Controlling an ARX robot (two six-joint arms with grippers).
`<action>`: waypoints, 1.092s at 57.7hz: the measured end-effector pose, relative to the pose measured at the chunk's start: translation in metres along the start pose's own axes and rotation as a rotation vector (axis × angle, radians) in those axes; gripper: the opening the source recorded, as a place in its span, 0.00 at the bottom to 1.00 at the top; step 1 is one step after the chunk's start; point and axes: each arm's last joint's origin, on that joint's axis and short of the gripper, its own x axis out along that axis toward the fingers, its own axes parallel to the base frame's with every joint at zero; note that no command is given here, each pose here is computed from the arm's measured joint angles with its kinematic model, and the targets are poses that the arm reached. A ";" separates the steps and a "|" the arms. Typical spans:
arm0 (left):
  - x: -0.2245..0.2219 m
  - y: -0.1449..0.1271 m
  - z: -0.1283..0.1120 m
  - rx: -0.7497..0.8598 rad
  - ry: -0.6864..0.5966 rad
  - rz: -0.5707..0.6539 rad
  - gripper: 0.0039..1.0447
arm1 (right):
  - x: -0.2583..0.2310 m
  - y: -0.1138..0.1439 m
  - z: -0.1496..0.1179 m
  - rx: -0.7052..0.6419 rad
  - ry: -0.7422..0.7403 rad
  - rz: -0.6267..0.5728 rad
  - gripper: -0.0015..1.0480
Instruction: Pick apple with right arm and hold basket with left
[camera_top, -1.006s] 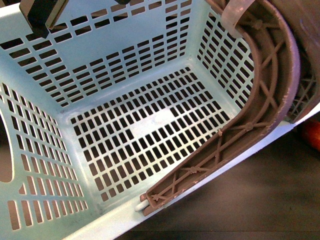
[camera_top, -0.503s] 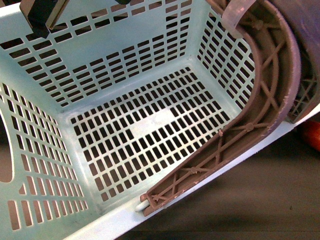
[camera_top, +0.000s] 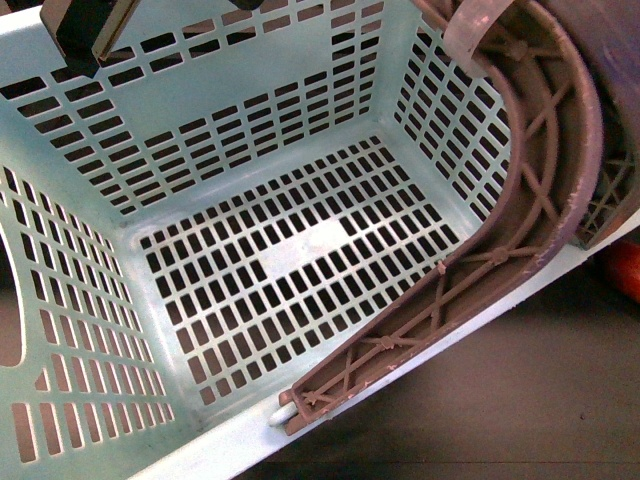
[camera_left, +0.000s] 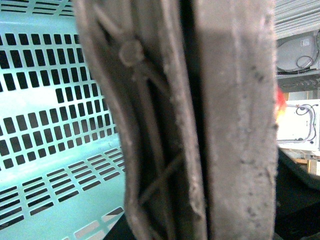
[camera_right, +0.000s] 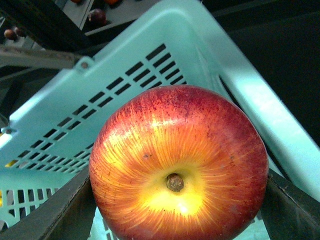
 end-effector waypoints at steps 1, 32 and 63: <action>0.000 0.000 0.000 0.000 0.000 0.000 0.14 | 0.000 0.000 -0.001 0.000 0.003 0.002 0.76; 0.000 0.000 0.000 -0.002 -0.001 0.002 0.14 | -0.016 -0.027 0.030 0.128 -0.299 -0.132 0.92; 0.000 0.000 0.000 0.004 -0.005 0.003 0.14 | -0.048 -0.073 0.017 -0.204 -0.509 -0.283 0.67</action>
